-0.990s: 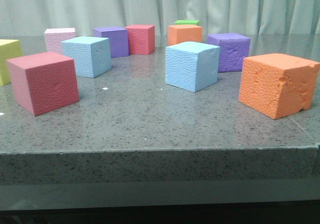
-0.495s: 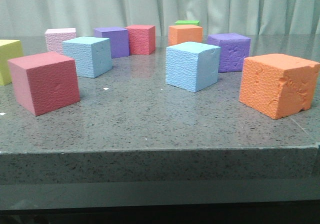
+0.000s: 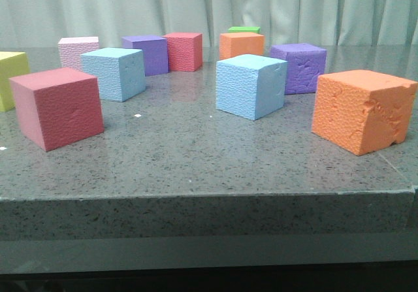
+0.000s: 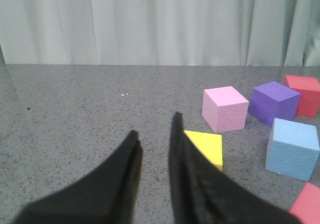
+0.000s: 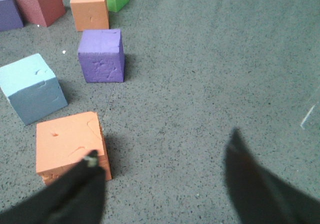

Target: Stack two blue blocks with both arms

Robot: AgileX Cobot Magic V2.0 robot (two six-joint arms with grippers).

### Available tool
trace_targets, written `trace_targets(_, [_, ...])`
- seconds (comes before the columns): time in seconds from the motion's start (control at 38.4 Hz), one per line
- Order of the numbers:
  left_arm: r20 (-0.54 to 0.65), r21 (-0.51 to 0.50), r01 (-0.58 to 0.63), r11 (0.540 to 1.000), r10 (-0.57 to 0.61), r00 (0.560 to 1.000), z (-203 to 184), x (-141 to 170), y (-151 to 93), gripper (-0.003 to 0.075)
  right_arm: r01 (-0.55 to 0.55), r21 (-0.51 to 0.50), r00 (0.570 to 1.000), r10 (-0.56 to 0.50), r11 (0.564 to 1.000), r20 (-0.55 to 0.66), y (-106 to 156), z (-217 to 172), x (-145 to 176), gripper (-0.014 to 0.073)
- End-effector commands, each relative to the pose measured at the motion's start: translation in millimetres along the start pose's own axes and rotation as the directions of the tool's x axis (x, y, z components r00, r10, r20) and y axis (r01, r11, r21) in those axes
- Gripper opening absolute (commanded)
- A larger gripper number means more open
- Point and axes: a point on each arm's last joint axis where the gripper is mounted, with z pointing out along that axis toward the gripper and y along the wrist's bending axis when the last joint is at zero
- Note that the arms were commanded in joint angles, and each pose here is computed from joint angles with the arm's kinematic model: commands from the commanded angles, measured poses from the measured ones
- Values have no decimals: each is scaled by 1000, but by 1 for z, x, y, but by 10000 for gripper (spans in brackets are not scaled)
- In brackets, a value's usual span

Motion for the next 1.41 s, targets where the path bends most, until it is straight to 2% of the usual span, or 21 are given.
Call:
trace_targets(0.0, [116, 2, 9, 1000, -9, 993, -1, -19, 0, 436, 11, 14, 995, -12, 1000, 99, -1, -4, -16, 657])
trace_targets(0.05, [119, 2, 9, 1000, -9, 993, -1, -19, 0, 568, 10, 16, 993, -12, 1000, 118, -1, -4, -18, 646])
trace_targets(0.1, [125, 2, 9, 1000, -9, 992, 0, -18, 0, 650, 2, 12, 991, -4, 1000, 136, -1, -3, -21, 647])
trace_targets(0.16, [125, 2, 9, 1000, -9, 992, 0, -18, 0, 693, -9, 5, 991, 8, 1000, 137, -1, 0, -24, 647])
trace_targets(0.26, [125, 2, 9, 1000, -9, 992, 0, -18, 0, 692, 6, -19, 997, -4, 1000, 74, 2, 17, -35, 647])
trace_targets(0.47, [125, 2, 9, 1000, -9, 992, 0, -18, 0, 692, 133, -128, 989, -139, 983, -43, 24, 65, -61, 647])
trace_targets(0.73, [125, 2, 9, 1000, -9, 992, 0, -18, 0, 692, 198, -307, 955, -254, 931, -156, 79, 130, -78, 647])
trace_targets(0.96, [125, 2, 9, 1000, -9, 992, 0, -18, 0, 692, 254, -429, 890, -383, 867, -248, 129, 175, -89, 647])
trace_targets(1.2, [125, 2, 9, 1000, -9, 992, 0, -18, 0, 692, 250, -457, 853, -417, 854, -313, 148, 212, -93, 647])
trace_targets(1.38, [125, 2, 9, 1000, -9, 992, 0, -18, 0, 692, 244, -459, 833, -427, 854, -352, 153, 233, -81, 647])
